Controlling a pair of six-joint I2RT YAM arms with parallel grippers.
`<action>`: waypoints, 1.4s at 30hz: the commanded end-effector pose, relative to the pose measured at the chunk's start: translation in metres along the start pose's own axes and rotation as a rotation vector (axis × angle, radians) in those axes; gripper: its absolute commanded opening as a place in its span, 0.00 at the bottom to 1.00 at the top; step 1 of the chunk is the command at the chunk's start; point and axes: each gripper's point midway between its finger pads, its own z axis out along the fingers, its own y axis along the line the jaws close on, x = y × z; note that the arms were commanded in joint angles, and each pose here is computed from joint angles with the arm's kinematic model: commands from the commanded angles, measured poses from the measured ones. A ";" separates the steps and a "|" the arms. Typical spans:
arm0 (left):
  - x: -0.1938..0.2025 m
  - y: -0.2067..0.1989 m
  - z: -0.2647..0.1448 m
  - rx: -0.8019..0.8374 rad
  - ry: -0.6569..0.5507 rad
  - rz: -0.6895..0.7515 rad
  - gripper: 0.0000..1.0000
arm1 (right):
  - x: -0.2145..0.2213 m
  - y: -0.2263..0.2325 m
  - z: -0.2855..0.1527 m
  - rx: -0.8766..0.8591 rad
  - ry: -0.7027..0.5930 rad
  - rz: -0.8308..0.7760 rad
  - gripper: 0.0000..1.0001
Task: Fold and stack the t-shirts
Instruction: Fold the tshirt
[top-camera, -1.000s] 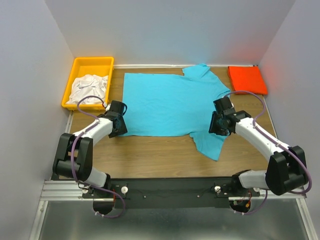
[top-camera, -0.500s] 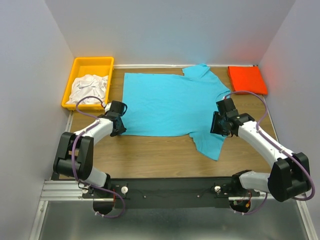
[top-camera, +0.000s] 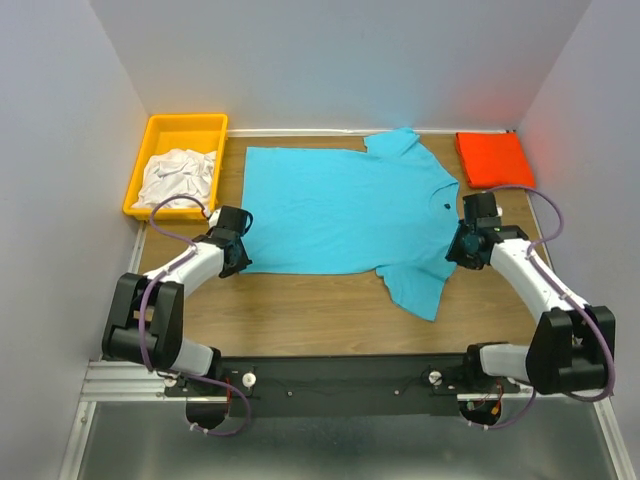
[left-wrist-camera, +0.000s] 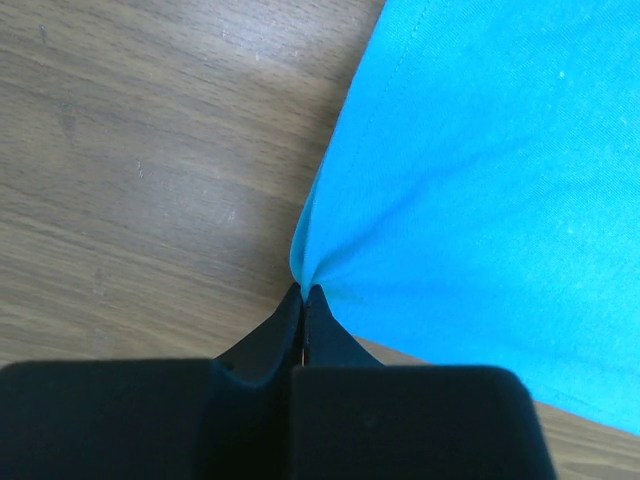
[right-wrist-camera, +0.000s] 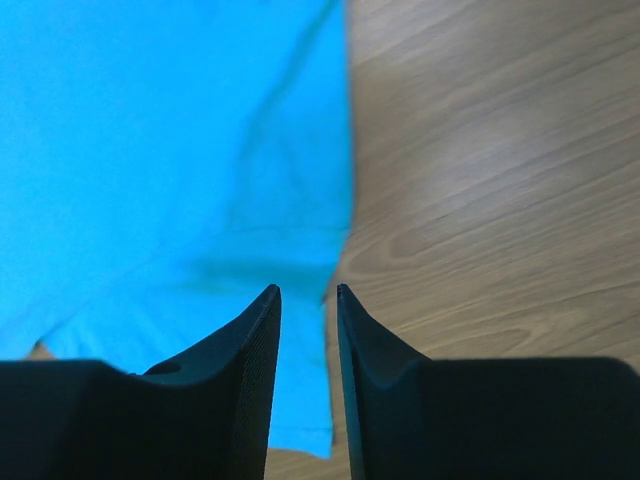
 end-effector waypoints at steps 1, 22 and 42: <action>0.001 0.003 -0.008 0.023 -0.001 0.033 0.00 | -0.007 -0.029 0.020 0.056 0.016 0.133 0.34; -0.003 -0.006 -0.005 0.077 -0.023 0.083 0.00 | 0.002 -0.023 0.056 -0.084 0.122 0.295 0.39; -0.009 -0.006 -0.006 0.067 -0.034 0.100 0.00 | 0.032 -0.040 0.064 0.008 0.172 0.328 0.31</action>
